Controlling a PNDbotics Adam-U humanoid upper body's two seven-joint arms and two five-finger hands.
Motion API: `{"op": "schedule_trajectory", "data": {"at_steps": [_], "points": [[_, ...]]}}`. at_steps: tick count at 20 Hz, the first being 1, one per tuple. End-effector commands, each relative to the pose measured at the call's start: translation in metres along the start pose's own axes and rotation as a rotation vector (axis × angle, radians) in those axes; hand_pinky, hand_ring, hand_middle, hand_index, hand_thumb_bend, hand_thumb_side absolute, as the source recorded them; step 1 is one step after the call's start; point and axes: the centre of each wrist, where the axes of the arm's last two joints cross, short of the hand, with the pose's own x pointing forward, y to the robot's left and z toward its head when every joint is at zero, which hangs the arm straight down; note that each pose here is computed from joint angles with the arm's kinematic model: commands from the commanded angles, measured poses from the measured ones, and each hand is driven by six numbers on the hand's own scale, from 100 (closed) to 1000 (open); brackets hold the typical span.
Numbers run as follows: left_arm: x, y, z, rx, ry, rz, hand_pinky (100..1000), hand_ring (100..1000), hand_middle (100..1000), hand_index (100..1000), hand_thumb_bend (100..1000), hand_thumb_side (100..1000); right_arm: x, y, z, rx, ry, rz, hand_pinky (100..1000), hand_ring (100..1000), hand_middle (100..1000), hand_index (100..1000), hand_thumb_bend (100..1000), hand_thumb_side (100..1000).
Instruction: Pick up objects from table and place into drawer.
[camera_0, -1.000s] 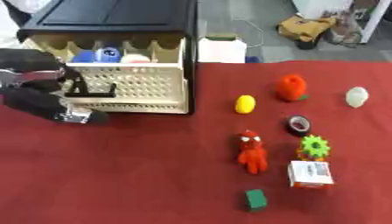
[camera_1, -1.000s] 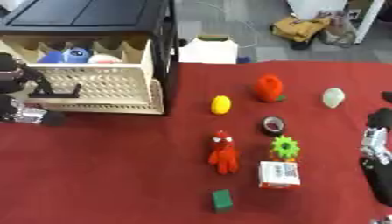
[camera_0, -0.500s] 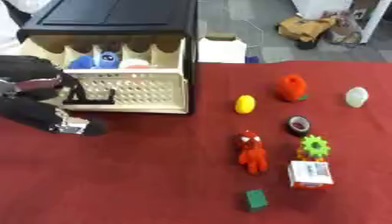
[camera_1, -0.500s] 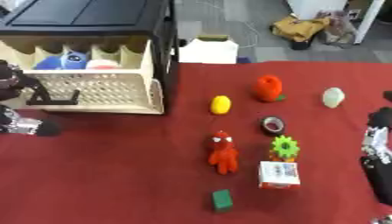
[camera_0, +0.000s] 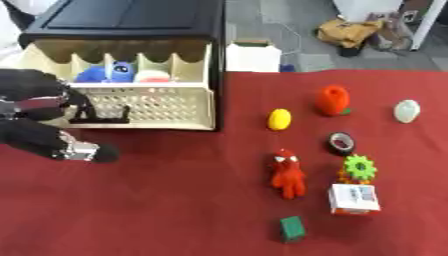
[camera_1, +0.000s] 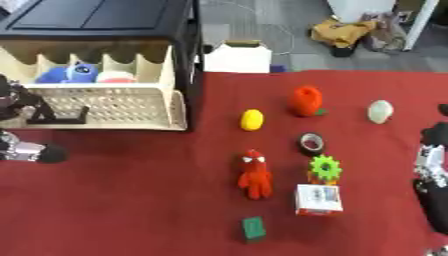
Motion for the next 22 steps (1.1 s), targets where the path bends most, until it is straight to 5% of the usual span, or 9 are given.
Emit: {"op": "schedule_trajectory", "data": {"at_steps": [1,22], "points": [[-0.006,0.009,0.013,0.018,0.044,-0.015,100,100,100,797,692,1000,0.003,-0.003,-0.006,-0.009,-0.023,-0.002,561,545,431,750,100,762],[-0.004,0.006,0.027,0.031,0.057,-0.018,100,100,100,776,678,1000,0.002,-0.003,-0.005,-0.014,-0.017,-0.002,560,544,430,750,100,760]]}}
